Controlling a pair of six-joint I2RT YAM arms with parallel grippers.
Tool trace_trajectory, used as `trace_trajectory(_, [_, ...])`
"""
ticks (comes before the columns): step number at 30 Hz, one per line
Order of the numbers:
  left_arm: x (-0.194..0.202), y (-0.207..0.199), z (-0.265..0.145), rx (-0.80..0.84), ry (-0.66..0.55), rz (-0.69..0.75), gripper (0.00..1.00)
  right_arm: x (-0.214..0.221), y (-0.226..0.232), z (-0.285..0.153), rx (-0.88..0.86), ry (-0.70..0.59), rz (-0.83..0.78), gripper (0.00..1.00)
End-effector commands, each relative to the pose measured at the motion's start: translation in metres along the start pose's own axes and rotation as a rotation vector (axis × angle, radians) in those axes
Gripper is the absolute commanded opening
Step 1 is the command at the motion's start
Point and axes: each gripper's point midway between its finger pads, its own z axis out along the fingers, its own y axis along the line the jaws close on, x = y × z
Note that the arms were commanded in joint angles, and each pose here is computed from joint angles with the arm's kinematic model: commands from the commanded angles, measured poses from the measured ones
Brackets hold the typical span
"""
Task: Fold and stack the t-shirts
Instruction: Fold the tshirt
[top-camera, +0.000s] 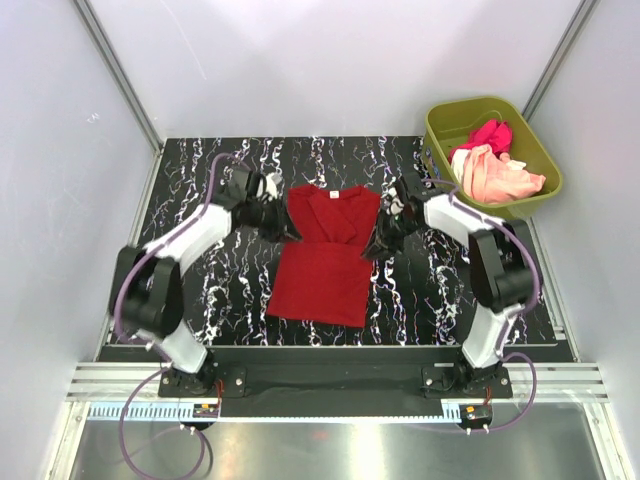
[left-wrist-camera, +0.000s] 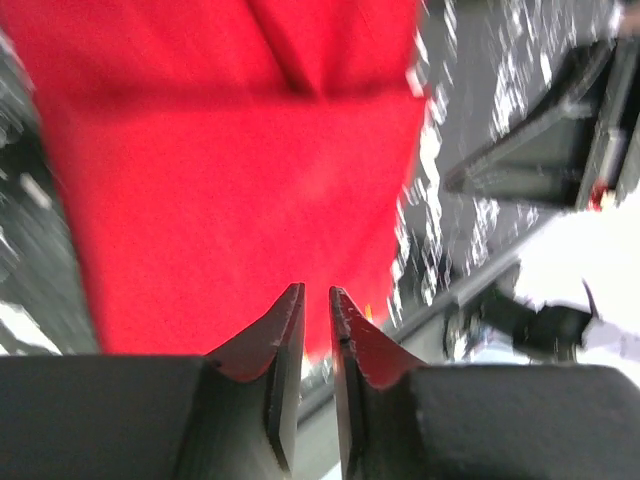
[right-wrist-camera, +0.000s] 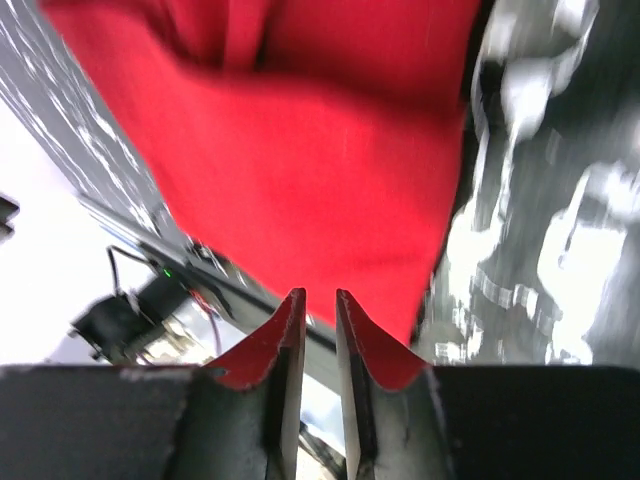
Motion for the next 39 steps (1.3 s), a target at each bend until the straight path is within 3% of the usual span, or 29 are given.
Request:
trace_trajectory(1, [-0.031,0.027,0.033,-0.014,-0.007,-0.016,0.19,-0.033,0.021,0.004,-0.092,-0.009,-0.004,0.24])
trace_trajectory(7, [-0.046,0.069,0.071,-0.086,0.038,-0.075,0.16,-0.070,-0.003,0.026,-0.081,-0.011,0.067,0.13])
trace_trajectory(14, [-0.044,0.117,0.073,-0.261,0.056,-0.061,0.15,-0.098,-0.057,0.054,0.085,-0.020,0.094,0.06])
trace_trajectory(18, [-0.047,0.098,0.043,-0.252,-0.003,0.002,0.31,-0.115,-0.070,0.038,0.223,-0.063,-0.017,0.08])
trace_trajectory(19, [-0.040,0.096,0.035,-0.262,0.002,0.009,0.39,-0.117,-0.067,0.027,0.249,-0.066,-0.027,0.10])
trace_trajectory(21, [-0.045,0.075,0.004,-0.247,-0.069,0.052,0.44,-0.125,-0.060,0.001,0.301,-0.127,-0.077,0.20])
trace_trajectory(22, [-0.033,0.077,-0.005,-0.265,-0.059,0.055,0.49,-0.123,-0.057,-0.011,0.317,-0.137,-0.083,0.38])
trace_trajectory(23, [-0.031,0.078,-0.015,-0.294,-0.080,0.062,0.53,-0.121,-0.053,-0.020,0.323,-0.152,-0.094,0.48])
trace_trajectory(25, [-0.012,0.077,-0.040,-0.327,-0.101,0.065,0.59,-0.107,-0.043,-0.039,0.310,-0.164,-0.098,0.66])
trace_trajectory(26, [-0.007,0.075,-0.051,-0.337,-0.128,0.073,0.60,-0.100,-0.035,-0.050,0.290,-0.178,-0.093,0.70])
trace_trajectory(29, [0.035,0.095,-0.051,-0.370,-0.052,0.029,0.61,-0.056,-0.029,-0.048,0.200,-0.108,-0.048,0.77])
trace_trajectory(30, [0.046,0.100,-0.048,-0.376,-0.026,0.001,0.60,-0.024,-0.033,-0.034,0.170,-0.022,-0.023,0.78])
trace_trajectory(33, [0.077,0.114,-0.041,-0.389,0.011,-0.111,0.59,0.035,-0.025,-0.014,0.111,0.065,-0.027,0.78])
trace_trajectory(38, [0.118,0.126,-0.028,-0.369,0.051,-0.293,0.56,0.097,-0.017,0.006,0.018,0.116,0.037,0.73])
trace_trajectory(39, [0.118,0.124,-0.024,-0.351,0.040,-0.318,0.56,0.108,-0.024,0.015,-0.020,0.130,0.066,0.68])
